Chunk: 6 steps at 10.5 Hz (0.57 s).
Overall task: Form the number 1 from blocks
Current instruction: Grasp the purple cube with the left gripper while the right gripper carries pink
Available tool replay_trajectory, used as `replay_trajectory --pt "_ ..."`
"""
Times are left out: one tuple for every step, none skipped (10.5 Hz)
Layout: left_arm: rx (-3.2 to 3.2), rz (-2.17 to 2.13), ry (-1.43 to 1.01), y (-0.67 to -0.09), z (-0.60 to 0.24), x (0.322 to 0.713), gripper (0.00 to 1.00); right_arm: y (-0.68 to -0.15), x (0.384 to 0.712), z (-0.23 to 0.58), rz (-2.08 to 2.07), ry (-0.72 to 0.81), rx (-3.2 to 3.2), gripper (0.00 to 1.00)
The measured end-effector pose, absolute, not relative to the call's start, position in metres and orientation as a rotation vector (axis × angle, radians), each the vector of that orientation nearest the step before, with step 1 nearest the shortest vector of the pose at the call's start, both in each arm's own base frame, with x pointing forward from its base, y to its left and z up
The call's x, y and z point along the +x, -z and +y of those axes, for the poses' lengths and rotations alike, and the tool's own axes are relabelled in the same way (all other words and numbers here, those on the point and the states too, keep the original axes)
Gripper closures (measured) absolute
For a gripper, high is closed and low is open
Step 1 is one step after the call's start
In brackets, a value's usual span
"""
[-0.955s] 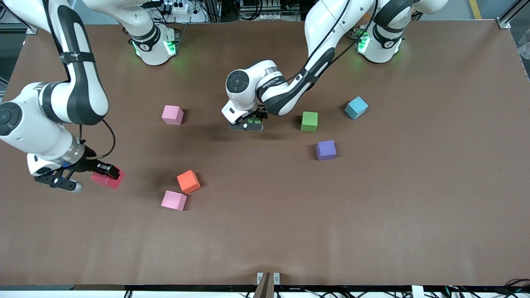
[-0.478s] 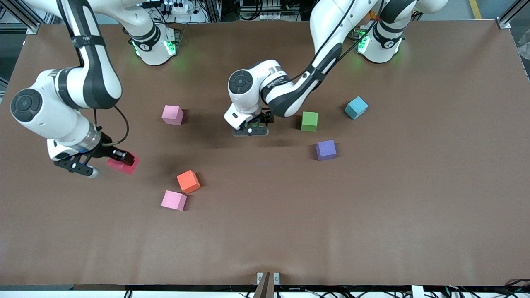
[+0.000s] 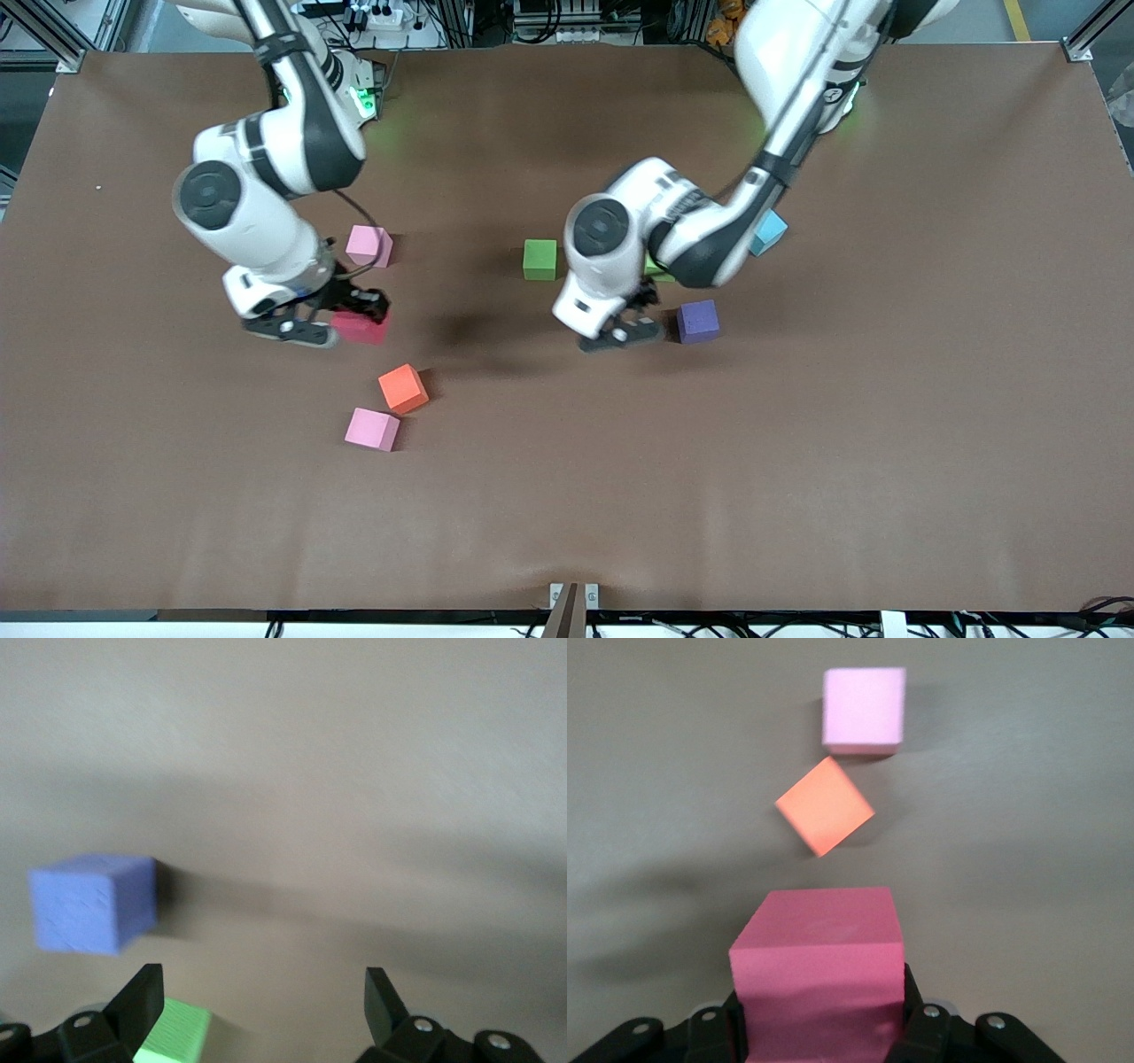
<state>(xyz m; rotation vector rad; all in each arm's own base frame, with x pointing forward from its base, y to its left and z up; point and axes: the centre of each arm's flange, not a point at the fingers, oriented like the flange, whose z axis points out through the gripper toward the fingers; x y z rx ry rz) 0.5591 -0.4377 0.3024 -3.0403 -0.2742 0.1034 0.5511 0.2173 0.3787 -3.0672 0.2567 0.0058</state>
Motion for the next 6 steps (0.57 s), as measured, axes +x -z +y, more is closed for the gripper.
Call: replay_trajectory --pt "-3.035 -0.262 -0.123 -0.301 -0.409 0.575 0.00 -0.373 0.550 0.239 0.212 -0.004 -3.079 0.38" --pt "-3.028 -0.227 -0.152 -0.294 -0.383 0.584 0.00 -0.365 0.552 0.263 0.196 0.002 -3.093 0.38" --pt "-3.021 -0.187 -0.182 -0.288 -0.363 0.589 0.00 -0.355 0.554 0.291 0.207 0.013 -3.105 0.38" --pt "-3.018 -0.146 -0.208 -0.284 -0.348 0.590 0.00 -0.344 0.555 0.320 0.224 0.028 -3.116 0.38" --pt "-3.020 -0.117 -0.237 -0.280 -0.338 0.587 0.00 -0.332 0.555 0.348 0.225 0.041 -3.129 0.38" --pt "-3.034 -0.112 -0.254 -0.276 -0.330 0.585 0.00 -0.319 0.554 0.373 0.208 0.051 -3.141 0.38"
